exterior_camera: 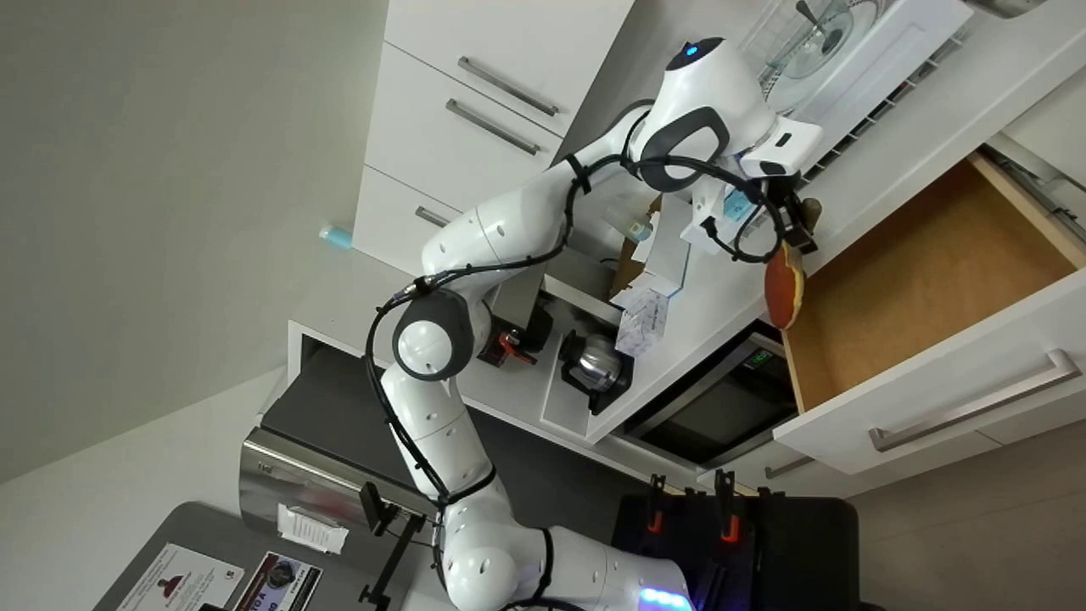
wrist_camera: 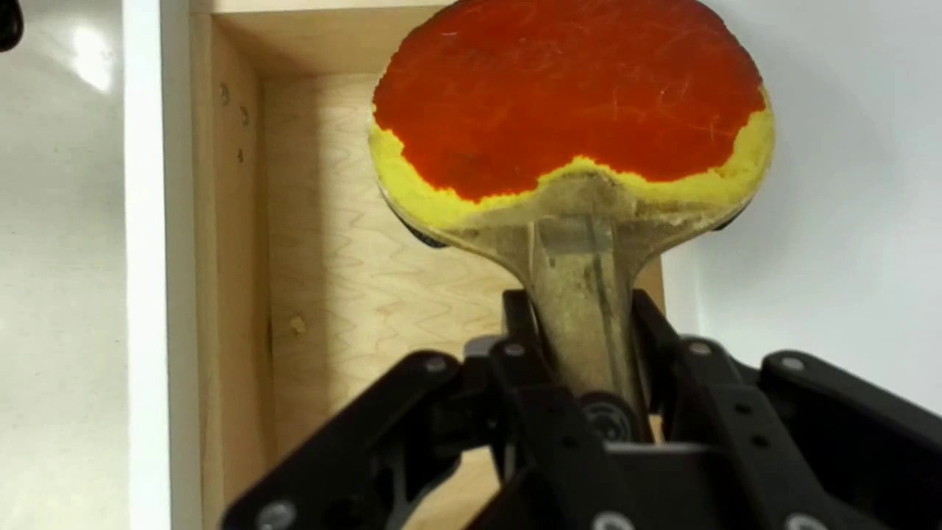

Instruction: Remove the racket from the drawer and put it on the kitchen counter

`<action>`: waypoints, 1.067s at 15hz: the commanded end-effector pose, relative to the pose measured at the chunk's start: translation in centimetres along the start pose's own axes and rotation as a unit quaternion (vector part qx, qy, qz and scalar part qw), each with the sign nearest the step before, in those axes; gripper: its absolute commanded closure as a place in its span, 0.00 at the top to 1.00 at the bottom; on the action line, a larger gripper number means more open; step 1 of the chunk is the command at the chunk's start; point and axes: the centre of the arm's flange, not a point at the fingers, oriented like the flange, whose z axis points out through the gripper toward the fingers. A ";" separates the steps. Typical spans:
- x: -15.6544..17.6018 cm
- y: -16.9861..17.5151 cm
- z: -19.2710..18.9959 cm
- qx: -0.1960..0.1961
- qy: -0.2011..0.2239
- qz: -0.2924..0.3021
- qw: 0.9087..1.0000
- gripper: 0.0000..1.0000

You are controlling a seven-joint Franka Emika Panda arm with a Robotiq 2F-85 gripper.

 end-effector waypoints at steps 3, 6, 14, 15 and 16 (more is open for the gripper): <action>-3.6 -2.0 -2.0 0.055 -0.054 -0.009 0.997 0.09; -5.2 -3.7 -1.4 0.083 -0.074 -0.008 0.994 0.09; -8.2 -7.7 2.1 0.092 -0.100 -0.014 0.991 0.09; -8.4 -8.1 2.5 0.089 -0.100 -0.015 0.991 0.09; -8.5 -8.4 3.0 0.084 -0.103 -0.016 0.991 0.09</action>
